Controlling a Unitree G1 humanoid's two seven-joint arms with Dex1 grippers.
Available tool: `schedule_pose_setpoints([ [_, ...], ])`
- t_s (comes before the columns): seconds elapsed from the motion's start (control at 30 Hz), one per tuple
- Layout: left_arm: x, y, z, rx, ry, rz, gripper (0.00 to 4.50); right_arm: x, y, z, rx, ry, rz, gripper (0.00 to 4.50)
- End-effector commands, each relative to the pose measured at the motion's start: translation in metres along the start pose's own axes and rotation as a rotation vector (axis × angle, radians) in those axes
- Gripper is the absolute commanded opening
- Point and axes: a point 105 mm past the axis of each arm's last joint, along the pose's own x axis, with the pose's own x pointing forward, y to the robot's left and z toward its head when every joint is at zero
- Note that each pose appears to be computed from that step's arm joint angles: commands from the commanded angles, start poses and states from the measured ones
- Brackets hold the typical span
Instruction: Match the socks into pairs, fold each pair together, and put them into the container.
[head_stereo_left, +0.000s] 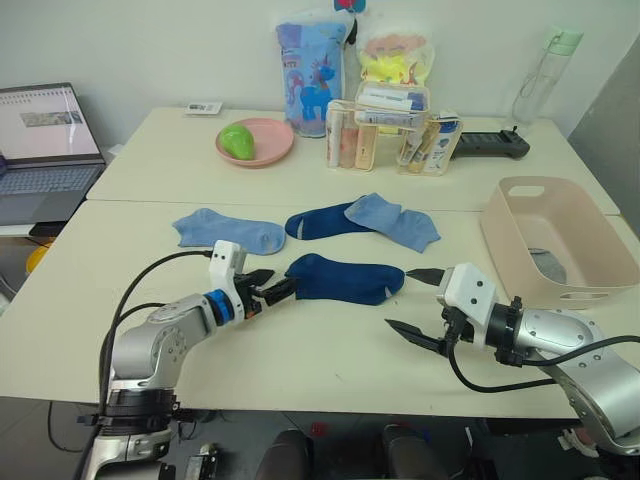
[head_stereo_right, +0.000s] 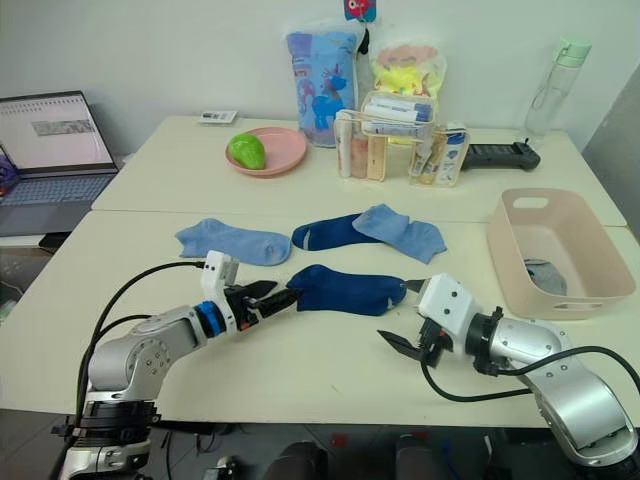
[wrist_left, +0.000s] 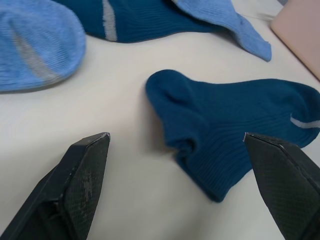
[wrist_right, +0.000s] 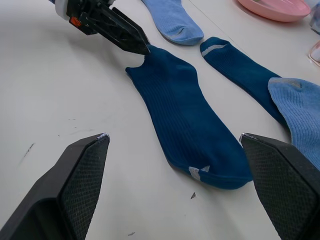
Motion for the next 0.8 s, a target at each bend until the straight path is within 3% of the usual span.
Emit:
schedule_pose_setpoints([
  [0.03, 0.018, -0.004, -0.002, -0.006, 0.009, 0.0, 3.92, -0.001, 0.002, 0.01, -0.025, -0.027, 0.005, 4.5],
  [0.27, 0.034, -0.011, -0.002, 0.026, 0.017, -0.022, 1.75, -0.001, 0.002, 0.009, -0.022, -0.023, 0.003, 4.5],
  [0.47, 0.025, -0.016, 0.019, -0.049, -0.088, -0.033, 0.03, -0.002, 0.001, 0.01, -0.028, -0.021, 0.002, 4.5],
  [0.6, -0.002, -0.008, 0.049, -0.115, -0.195, -0.017, 0.03, -0.001, 0.002, 0.01, -0.029, -0.023, 0.015, 4.5],
  [0.7, -0.023, -0.006, 0.057, -0.117, -0.199, -0.011, 0.03, 0.0, 0.003, 0.011, -0.031, -0.028, 0.029, 4.5],
  [0.8, -0.063, 0.007, 0.079, -0.089, -0.218, 0.061, 0.03, 0.003, 0.003, 0.013, -0.029, -0.04, 0.042, 4.5],
])
